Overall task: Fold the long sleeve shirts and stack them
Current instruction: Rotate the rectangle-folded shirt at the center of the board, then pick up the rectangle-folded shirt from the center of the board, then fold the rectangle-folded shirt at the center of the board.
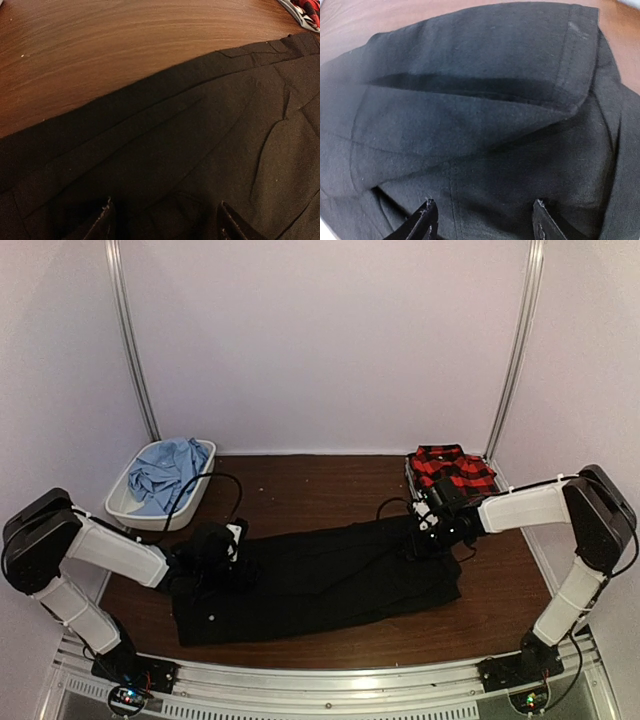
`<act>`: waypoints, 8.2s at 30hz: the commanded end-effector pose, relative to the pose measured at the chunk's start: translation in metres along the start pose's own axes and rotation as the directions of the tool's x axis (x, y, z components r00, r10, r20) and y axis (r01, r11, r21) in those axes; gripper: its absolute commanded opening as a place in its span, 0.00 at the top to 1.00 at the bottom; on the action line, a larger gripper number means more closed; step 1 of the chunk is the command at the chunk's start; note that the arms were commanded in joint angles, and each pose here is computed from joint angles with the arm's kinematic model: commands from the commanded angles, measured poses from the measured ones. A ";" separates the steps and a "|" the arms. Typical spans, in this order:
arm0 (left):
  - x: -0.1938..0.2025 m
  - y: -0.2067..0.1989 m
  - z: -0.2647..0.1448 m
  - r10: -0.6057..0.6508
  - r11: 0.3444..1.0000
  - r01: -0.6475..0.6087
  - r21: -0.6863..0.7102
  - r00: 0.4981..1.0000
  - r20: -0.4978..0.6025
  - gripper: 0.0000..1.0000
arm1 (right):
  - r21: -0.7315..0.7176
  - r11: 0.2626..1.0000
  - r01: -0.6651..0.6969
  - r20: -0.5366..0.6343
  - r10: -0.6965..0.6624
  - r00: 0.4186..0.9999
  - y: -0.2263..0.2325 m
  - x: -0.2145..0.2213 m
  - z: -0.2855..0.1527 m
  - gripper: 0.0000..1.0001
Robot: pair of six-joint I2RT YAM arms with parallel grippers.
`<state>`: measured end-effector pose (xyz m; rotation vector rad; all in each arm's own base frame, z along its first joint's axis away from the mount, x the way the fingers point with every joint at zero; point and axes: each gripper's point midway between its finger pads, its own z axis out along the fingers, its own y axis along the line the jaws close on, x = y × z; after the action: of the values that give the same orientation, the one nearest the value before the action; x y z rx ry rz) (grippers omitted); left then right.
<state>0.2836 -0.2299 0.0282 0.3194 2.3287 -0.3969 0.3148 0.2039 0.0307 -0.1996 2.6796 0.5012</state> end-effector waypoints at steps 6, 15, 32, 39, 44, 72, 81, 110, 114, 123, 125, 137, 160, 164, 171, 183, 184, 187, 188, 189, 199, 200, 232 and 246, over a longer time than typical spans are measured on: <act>0.048 0.037 -0.017 -0.174 0.977 0.165 -0.133 0.983 -0.057 0.32 | 0.114 0.989 0.094 -0.065 -0.087 0.994 -0.007 -0.044 0.058 0.34; 0.058 0.003 -0.028 -0.067 0.996 0.062 -0.070 0.996 -0.061 0.32 | 0.056 0.985 0.162 -0.048 -0.159 0.986 0.015 -0.108 0.137 0.35; 0.071 -0.141 -0.019 0.271 0.957 -0.239 0.165 0.940 -0.209 0.31 | 0.087 0.967 0.238 0.130 -0.248 0.960 0.039 -0.213 0.106 0.27; 0.054 -0.132 -0.038 0.232 0.972 -0.216 0.098 0.950 -0.207 0.29 | 0.122 0.969 0.217 0.173 -0.236 0.956 0.037 -0.201 0.052 0.24; 0.039 -0.130 -0.057 0.210 0.975 -0.197 0.105 0.967 -0.143 0.25 | 0.094 0.980 0.177 0.151 -0.190 0.970 0.032 -0.166 0.046 0.24; 0.032 -0.138 -0.064 0.229 0.893 -0.160 0.420 0.966 -0.118 0.05 | 0.181 0.959 0.218 0.132 -0.243 0.961 -0.005 -0.225 0.135 0.25; 0.060 -0.171 -0.040 0.304 0.837 -0.177 0.517 0.938 -0.170 0.12 | 0.156 0.949 0.276 0.247 -0.308 0.919 0.018 -0.269 0.068 0.22; 0.058 -0.161 -0.078 0.657 0.669 -0.623 0.406 0.751 0.070 0.03 | -0.016 0.928 0.373 0.185 -0.364 0.913 0.104 0.057 -0.094 0.19; 0.065 -0.156 -0.081 0.649 0.659 -0.625 0.418 0.754 0.102 0.04 | -0.055 0.927 0.371 0.163 -0.358 0.919 0.105 0.079 -0.092 0.19; 0.069 -0.166 -0.082 0.675 0.593 -0.665 0.453 0.718 0.170 0.04 | -0.101 0.922 0.375 0.124 -0.362 0.924 0.109 0.096 -0.080 0.20; 0.072 -0.167 -0.077 0.692 0.580 -0.678 0.451 0.702 0.166 0.05 | -0.109 0.919 0.378 0.115 -0.366 0.923 0.109 0.100 -0.079 0.20; 0.106 -0.164 -0.057 0.719 0.568 -0.644 0.513 0.691 0.070 0.21 | -0.138 0.935 0.328 0.086 -0.318 0.944 0.100 0.116 -0.081 0.22; 0.098 -0.168 -0.094 0.565 0.671 -0.446 0.592 0.825 -0.020 1.00 | -0.095 0.828 0.553 0.180 -0.532 0.828 0.133 0.173 -0.085 0.22; 0.097 -0.171 -0.102 0.549 0.670 -0.418 0.613 0.835 -0.031 1.00 | -0.081 0.790 0.608 0.144 -0.595 0.791 0.142 0.185 -0.078 0.20; 0.089 -0.175 -0.109 0.546 0.663 -0.414 0.624 0.838 -0.024 1.00 | -0.007 0.711 0.703 0.029 -0.703 0.711 0.144 0.205 -0.057 0.21; 0.097 -0.172 -0.113 0.561 0.651 -0.408 0.640 0.827 -0.042 1.00 | 0.033 0.679 0.734 -0.047 -0.732 0.679 0.131 0.215 -0.043 0.32; 0.097 -0.172 -0.114 0.558 0.649 -0.406 0.643 0.829 -0.040 1.00 | 0.033 0.678 0.734 -0.050 -0.733 0.679 0.130 0.215 -0.042 0.33; 0.098 -0.172 -0.118 0.552 0.644 -0.401 0.652 0.833 -0.033 1.00 | 0.031 0.672 0.740 -0.066 -0.737 0.672 0.126 0.218 -0.040 0.39; 0.097 -0.171 -0.118 0.550 0.645 -0.400 0.652 0.834 -0.032 1.00 | 0.027 0.671 0.741 -0.071 -0.738 0.671 0.125 0.220 -0.040 0.43; 0.097 -0.170 -0.119 0.547 0.646 -0.399 0.650 0.837 -0.030 1.00 | 0.021 0.672 0.741 -0.074 -0.738 0.671 0.125 0.221 -0.040 0.48; 0.107 -0.169 -0.122 0.539 0.652 -0.367 0.663 0.840 -0.065 1.00 | -0.079 0.689 0.720 -0.069 -0.724 0.686 0.137 0.234 -0.047 0.95; 0.108 -0.169 -0.122 0.539 0.653 -0.365 0.663 0.839 -0.069 1.00 | -0.093 0.691 0.717 -0.066 -0.723 0.688 0.139 0.235 -0.048 0.98; -0.033 -0.153 -0.094 0.389 0.810 -0.300 0.504 0.918 -0.079 1.00 | -0.111 0.784 0.610 -0.044 -0.618 0.785 0.144 0.101 -0.110 1.00; -0.088 -0.112 0.006 0.353 0.889 -0.264 0.374 0.916 -0.192 1.00 | 0.038 0.850 0.525 -0.139 -0.516 0.845 0.095 -0.016 -0.057 1.00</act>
<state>0.2887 -0.3435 0.1098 0.9431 2.3944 -0.6500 0.2666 0.2769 0.1092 -0.9379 2.6007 0.2382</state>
